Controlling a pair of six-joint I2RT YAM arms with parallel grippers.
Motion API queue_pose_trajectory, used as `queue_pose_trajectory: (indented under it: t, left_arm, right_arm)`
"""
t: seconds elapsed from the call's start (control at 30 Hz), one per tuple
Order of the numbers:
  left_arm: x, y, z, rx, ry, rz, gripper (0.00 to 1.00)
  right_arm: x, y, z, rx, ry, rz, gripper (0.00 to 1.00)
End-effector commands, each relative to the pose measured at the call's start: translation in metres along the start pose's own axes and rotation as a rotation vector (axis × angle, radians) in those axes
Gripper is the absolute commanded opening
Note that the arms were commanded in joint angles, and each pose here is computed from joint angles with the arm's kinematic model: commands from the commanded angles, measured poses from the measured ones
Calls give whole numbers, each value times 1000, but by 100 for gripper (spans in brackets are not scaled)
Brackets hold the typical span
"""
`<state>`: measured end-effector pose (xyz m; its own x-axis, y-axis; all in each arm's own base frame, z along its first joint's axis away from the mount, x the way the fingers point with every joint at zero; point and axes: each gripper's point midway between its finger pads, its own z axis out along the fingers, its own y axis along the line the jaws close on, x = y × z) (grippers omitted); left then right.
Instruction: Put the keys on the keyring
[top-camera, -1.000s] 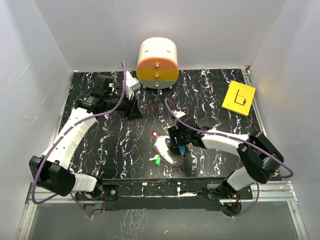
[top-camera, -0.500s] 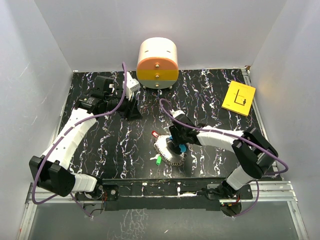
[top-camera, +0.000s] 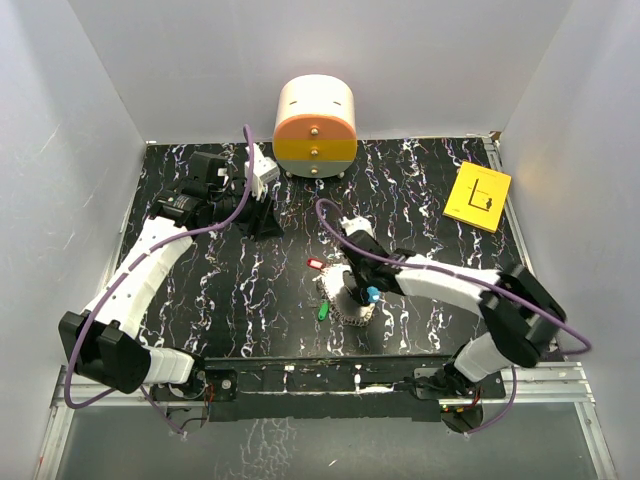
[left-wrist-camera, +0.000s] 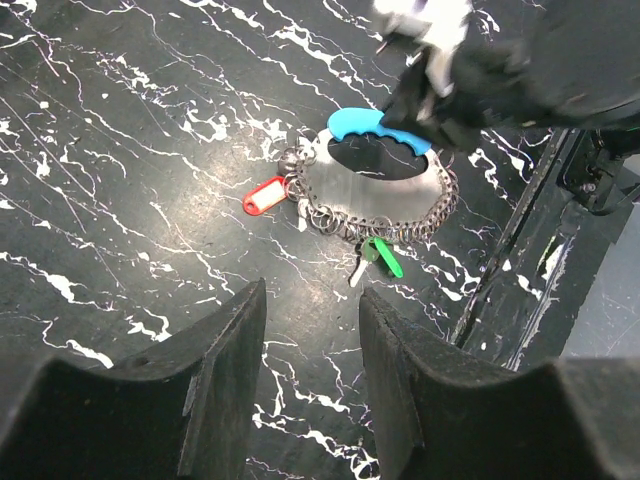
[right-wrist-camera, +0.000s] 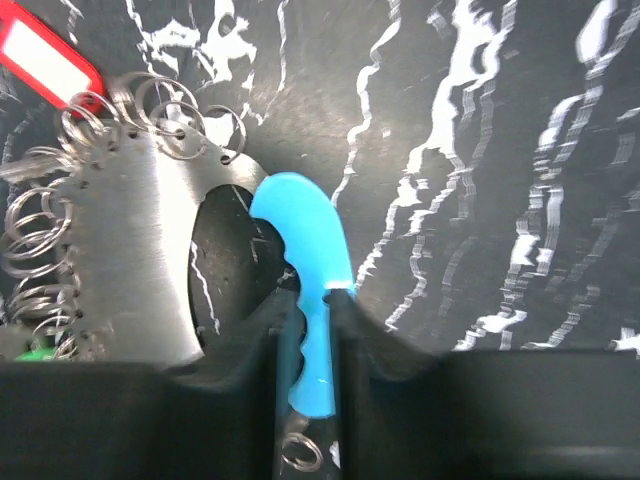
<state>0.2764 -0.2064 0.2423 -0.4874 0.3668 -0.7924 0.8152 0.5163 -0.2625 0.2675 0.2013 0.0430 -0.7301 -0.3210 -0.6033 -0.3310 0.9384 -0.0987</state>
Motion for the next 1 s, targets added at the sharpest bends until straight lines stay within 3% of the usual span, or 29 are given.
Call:
queue_pose_trajectory:
  t: [0.0, 0.13, 0.23, 0.27, 0.37, 0.43, 0.7, 0.97]
  left_arm:
    - [-9, -4, -13, -19, -42, 38, 41]
    - [-13, -3, -13, -21, -52, 38, 41]
    - [-16, -3, -13, -19, -60, 34, 41]
    - [-15, -4, -13, -14, -61, 32, 41]
    - [-12, -1, -11, -29, -61, 25, 41]
    - [-9, 2, -11, -50, -58, 19, 41]
    - [-9, 8, -23, -98, -70, 25, 40]
    - [0, 7, -22, -97, -57, 28, 40]
  right_arm:
    - [-68, -23, -56, 48, -275, 120, 11]
    - [-107, -39, -107, 50, -438, 161, 10]
    - [-112, -42, -117, 56, -447, 135, 12]
    - [-110, -37, -114, 32, -428, 115, 15]
    - [-93, -1, -94, -125, -329, 64, 39]
    - [-80, 19, -80, -209, -268, 60, 43]
    - [-44, 76, -57, -481, -138, 94, 41]
    - [-22, 98, -52, -568, -13, 209, 37]
